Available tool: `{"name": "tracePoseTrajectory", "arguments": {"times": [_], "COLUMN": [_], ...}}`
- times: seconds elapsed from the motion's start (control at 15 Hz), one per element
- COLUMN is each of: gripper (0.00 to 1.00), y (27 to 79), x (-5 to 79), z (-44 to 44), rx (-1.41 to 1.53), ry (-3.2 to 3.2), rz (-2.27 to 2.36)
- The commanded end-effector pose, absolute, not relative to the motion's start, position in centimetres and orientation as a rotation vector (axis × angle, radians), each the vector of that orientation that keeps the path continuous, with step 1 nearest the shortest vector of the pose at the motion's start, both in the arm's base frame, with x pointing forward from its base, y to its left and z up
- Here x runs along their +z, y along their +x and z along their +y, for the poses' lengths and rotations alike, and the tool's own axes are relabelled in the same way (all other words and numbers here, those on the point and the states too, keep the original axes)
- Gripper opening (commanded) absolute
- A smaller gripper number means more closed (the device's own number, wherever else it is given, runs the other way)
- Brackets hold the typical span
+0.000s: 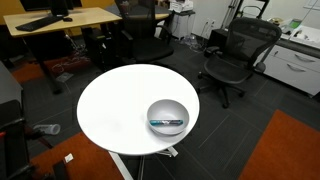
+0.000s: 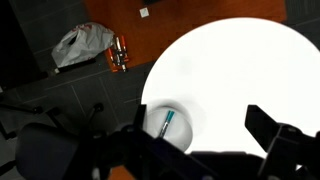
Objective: Take the blue marker out of the grey bowl
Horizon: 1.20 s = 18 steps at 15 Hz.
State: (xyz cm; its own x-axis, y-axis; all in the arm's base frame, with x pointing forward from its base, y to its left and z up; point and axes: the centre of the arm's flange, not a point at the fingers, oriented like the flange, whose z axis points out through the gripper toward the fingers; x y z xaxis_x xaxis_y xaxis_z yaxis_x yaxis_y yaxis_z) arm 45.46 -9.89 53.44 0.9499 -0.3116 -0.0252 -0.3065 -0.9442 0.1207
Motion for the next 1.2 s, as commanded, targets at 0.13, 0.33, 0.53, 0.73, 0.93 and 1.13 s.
{"name": "tracePoseTrajectory", "arguments": {"times": [0.13,0.33,0.53,0.73,0.93,1.13], "gripper": [1.00,1.00,1.00,1.00,1.00,1.00], "y": [51.1,53.0,54.7,56.1,57.2,58.3], "x": [47.8,43.8,40.4,37.2,34.6,31.8], "z": [-16.1,-18.2,-19.6,-20.6,-21.2,-21.8], "rx": [0.047,0.078,0.138,0.191,0.193,0.197], "ry": [2.993,3.007,3.035,3.035,3.025,2.994], "rz": [-0.676,-0.732,-0.774,-0.838,-0.873,-0.888]}}
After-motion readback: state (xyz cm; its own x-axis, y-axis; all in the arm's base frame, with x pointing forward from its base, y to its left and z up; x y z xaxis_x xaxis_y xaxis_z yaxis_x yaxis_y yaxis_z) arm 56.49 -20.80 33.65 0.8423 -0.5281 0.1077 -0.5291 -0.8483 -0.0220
